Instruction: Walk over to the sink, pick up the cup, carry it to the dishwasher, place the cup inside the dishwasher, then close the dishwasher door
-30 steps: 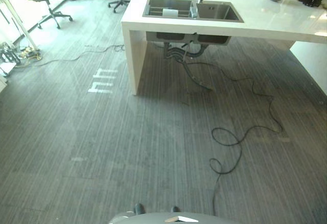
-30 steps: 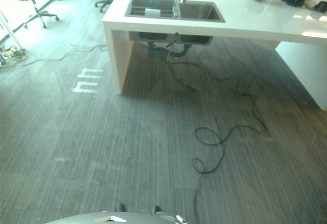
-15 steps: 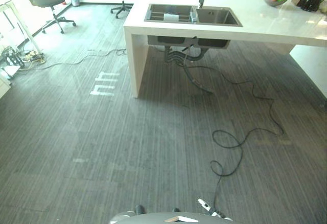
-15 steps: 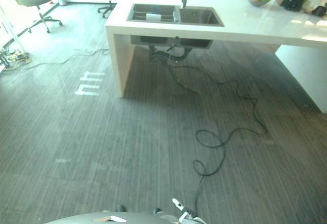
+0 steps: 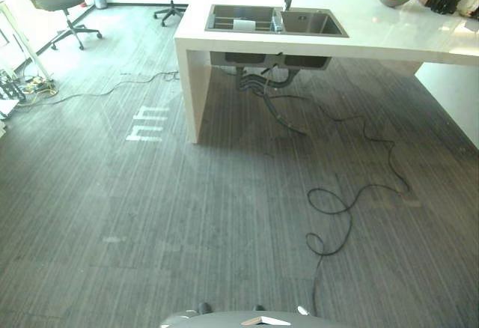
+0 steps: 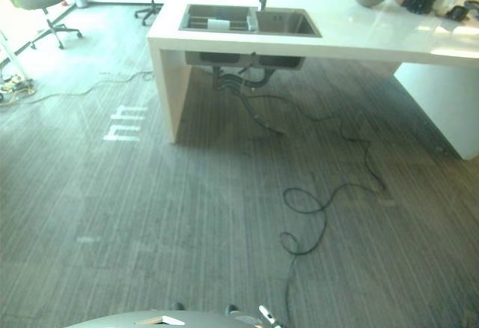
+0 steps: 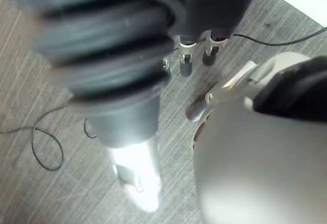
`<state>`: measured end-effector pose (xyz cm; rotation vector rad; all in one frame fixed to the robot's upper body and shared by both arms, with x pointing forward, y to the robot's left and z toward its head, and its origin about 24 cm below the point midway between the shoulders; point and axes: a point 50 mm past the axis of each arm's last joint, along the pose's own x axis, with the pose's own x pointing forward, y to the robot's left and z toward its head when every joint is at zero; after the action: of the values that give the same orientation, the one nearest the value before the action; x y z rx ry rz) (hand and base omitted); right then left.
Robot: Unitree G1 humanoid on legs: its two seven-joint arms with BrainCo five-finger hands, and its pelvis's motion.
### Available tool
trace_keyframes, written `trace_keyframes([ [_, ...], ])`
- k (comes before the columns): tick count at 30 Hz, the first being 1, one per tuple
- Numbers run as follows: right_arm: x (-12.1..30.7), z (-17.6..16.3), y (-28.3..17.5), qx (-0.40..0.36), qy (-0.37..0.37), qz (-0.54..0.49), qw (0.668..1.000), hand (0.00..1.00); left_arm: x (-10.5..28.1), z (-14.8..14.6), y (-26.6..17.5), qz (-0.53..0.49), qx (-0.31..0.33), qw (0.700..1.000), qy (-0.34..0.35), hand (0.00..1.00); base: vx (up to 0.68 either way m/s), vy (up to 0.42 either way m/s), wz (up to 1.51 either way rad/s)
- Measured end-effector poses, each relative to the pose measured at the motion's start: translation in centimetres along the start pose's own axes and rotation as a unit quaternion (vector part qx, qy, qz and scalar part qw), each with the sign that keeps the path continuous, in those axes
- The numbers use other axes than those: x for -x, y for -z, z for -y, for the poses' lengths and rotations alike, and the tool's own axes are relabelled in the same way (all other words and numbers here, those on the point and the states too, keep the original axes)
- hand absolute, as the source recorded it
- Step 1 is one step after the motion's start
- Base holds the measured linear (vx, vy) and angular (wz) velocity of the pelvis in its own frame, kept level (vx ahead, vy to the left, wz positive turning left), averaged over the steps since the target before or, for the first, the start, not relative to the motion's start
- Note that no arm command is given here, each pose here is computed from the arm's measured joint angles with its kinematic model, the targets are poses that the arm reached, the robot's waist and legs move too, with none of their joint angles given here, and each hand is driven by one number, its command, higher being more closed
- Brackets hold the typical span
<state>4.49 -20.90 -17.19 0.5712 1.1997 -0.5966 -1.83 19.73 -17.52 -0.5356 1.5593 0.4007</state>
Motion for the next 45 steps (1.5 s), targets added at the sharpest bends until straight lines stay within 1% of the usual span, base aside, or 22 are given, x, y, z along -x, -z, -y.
trace_keyframes([
  [3,0.0,-0.1,0.0,-0.002,0.0,-0.001,1.0,0.0,0.0,-0.1,-0.1,0.001,-0.032,0.999,-0.012,0.0,0.01,-0.003,-0.02],
  [6,0.0,0.0,0.1,-0.011,0.002,-0.003,1.0,0.0,0.0,-0.2,-0.6,0.023,-0.093,0.995,-0.039,0.0,0.0,0.0,0.0],
  [8,0.0,0.0,0.2,-0.036,0.007,-0.011,0.999,0.0,0.0,-0.2,-0.9,0.034,-0.133,0.989,-0.056,0.0,-0.01,0.02,-0.01],
  [11,0.0,0.0,0.1,-0.038,0.008,-0.012,0.999,0.0,0.0,-0.2,-0.9,0.04,-0.154,0.985,-0.062,0.0,-0.04,0.059,-0.18],
  [15,0.2,0.4,1.3,-0.043,0.018,-0.03,0.998,0.0,0.4,-0.7,-2.4,0.077,-0.118,0.987,-0.071,0.0,0.03,0.016,-0.22],
  [17,0.5,1.2,2.5,-0.048,0.032,-0.048,0.997,0.0,0.8,-0.3,-4.4,0.116,-0.102,0.986,-0.062,0.0,0.06,-0.033,0.11],
  [18,0.7,1.7,3.2,-0.053,0.038,-0.056,0.996,0.0,1.0,-0.1,-5.2,0.116,-0.134,0.982,-0.067,0.0,0.09,-0.069,0.32],
  [20,0.9,1.6,4.1,-0.066,0.039,-0.062,0.995,0.0,1.3,0.0,-5.9,0.116,-0.144,0.981,-0.067,0.0,0.15,-0.122,0.36],
  [22,1.2,1.4,5.8,-0.104,0.043,-0.076,0.991,0.0,2.0,0.5,-7.4,0.133,-0.165,0.975,-0.064,0.0,0.21,-0.19,0.4],
  [23,1.3,1.3,6.0,-0.114,0.041,-0.078,0.99,0.0,2.2,0.6,-7.7,0.138,-0.161,0.975,-0.061,0.0,0.22,-0.219,0.28],
  [27,1.6,1.0,6.8,-0.12,0.036,-0.076,0.989,0.0,2.7,-0.1,-7.7,0.139,-0.143,0.978,-0.065,0.0,0.27,-0.29,0.28],
  [31,1.8,2.1,6.6,-0.124,0.046,-0.068,0.989,0.0,2.5,0.0,-6.3,0.126,-0.126,0.982,-0.058,0.0,0.39,-0.342,0.47],
  [34,1.8,2.2,6.9,-0.144,0.054,-0.073,0.985,0.0,2.7,-0.2,-6.6,0.135,-0.09,0.985,-0.051,0.0,0.34,-0.246,0.18],
  [36,2.0,3.0,6.9,-0.145,0.058,-0.068,0.985,0.0,2.9,-0.1,-6.5,0.141,-0.086,0.985,-0.043,0.0,0.35,-0.167,0.08],
  [38,2.0,3.6,5.9,-0.094,0.04,-0.052,0.993,0.0,3.5,0.0,-6.9,0.173,-0.077,0.982,-0.02,0.0,0.35,-0.108,-0.07],
  [39,1.8,3.7,4.8,-0.085,0.045,-0.038,0.995,0.0,3.7,0.3,-7.1,0.184,-0.077,0.98,-0.014,0.0,0.32,-0.062,-0.14],
  [40,1.3,3.5,1.8,-0.071,0.04,0.005,0.997,0.0,3.8,1.3,-7.4,0.198,-0.075,0.977,0.002,0.0,0.28,0.006,-0.28],
  [41,1.2,2.4,-2.4,-0.066,0.015,0.077,0.995,0.0,4.0,2.4,-7.6,0.21,-0.067,0.975,0.018,0.0,0.27,0.038,-0.33],
  [42,1.3,1.9,-4.3,-0.065,0.002,0.112,0.992,0.0,4.1,2.6,-7.7,0.214,-0.067,0.974,0.023,0.0,0.26,0.095,-0.45],
  [43,1.7,0.3,-7.6,-0.063,-0.029,0.175,0.982,0.0,4.5,3.2,-7.7,0.223,-0.069,0.972,0.035,0.0,0.3,0.131,-0.38],
  [44,2.1,-0.7,-9.1,-0.059,-0.049,0.205,0.976,0.0,4.7,3.5,-7.7,0.227,-0.076,0.97,0.041,0.0,0.4,0.182,-0.4],
  [45,3.0,-2.8,-11.3,-0.047,-0.087,0.256,0.962,0.0,4.9,3.6,-7.4,0.229,-0.08,0.969,0.047,0.0,0.46,0.193,-0.28],
])
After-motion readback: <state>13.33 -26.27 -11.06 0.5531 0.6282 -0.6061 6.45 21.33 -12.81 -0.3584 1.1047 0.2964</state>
